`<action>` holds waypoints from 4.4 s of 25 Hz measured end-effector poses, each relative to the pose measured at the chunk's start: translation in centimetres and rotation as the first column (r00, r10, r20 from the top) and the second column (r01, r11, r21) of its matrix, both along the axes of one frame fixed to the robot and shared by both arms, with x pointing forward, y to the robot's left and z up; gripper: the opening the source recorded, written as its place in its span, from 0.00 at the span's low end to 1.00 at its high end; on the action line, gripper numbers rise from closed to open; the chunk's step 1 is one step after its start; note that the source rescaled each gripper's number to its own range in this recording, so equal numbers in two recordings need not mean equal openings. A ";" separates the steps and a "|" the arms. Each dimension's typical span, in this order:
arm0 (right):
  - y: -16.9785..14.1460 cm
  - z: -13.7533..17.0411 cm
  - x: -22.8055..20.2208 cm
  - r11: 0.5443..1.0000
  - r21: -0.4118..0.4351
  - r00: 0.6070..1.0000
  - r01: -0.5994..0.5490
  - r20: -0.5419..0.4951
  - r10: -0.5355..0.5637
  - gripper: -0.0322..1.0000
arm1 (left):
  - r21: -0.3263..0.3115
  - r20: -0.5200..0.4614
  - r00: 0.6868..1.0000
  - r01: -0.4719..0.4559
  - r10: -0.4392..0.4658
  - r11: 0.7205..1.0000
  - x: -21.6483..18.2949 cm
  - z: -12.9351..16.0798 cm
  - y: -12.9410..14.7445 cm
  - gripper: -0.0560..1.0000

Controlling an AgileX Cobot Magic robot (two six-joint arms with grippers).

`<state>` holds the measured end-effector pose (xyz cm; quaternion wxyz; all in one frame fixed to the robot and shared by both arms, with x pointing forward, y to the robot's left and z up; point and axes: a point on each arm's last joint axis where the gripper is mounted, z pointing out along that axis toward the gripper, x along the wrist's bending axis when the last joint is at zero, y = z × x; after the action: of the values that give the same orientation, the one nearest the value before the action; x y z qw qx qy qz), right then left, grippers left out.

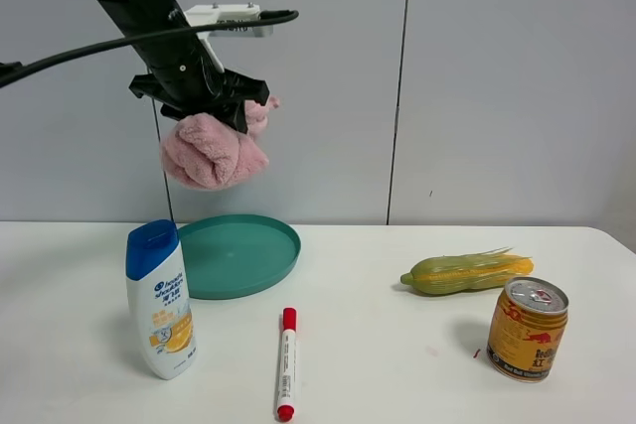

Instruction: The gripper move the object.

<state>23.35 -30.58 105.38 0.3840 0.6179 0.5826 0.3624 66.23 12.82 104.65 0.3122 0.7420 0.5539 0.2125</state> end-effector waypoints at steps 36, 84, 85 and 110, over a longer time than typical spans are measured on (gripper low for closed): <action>0.0 0.0 0.0 1.000 0.000 1.000 0.000 0.000 0.000 1.00 | 0.074 -0.158 0.987 -0.025 0.037 0.997 5.8 -11.4 1.6 0.05; 0.0 0.0 0.0 1.000 0.000 1.000 0.000 0.000 0.000 1.00 | -0.026 -0.033 0.999 -0.017 0.016 1.000 4.8 -4.8 0.8 0.99; 0.0 0.0 0.0 1.000 0.000 1.000 0.000 0.000 0.000 1.00 | -0.034 -0.012 1.000 -0.016 0.016 0.999 4.5 -3.5 0.9 0.99; 0.0 0.0 0.0 1.000 0.000 1.000 0.000 0.000 0.000 1.00 | 0.059 0.143 0.949 -0.292 0.282 0.954 0.8 9.2 15.9 0.99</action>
<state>23.35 -30.58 105.38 0.3840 0.6179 0.5826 0.3624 66.99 28.75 113.87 0.2842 0.6496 0.6250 0.3265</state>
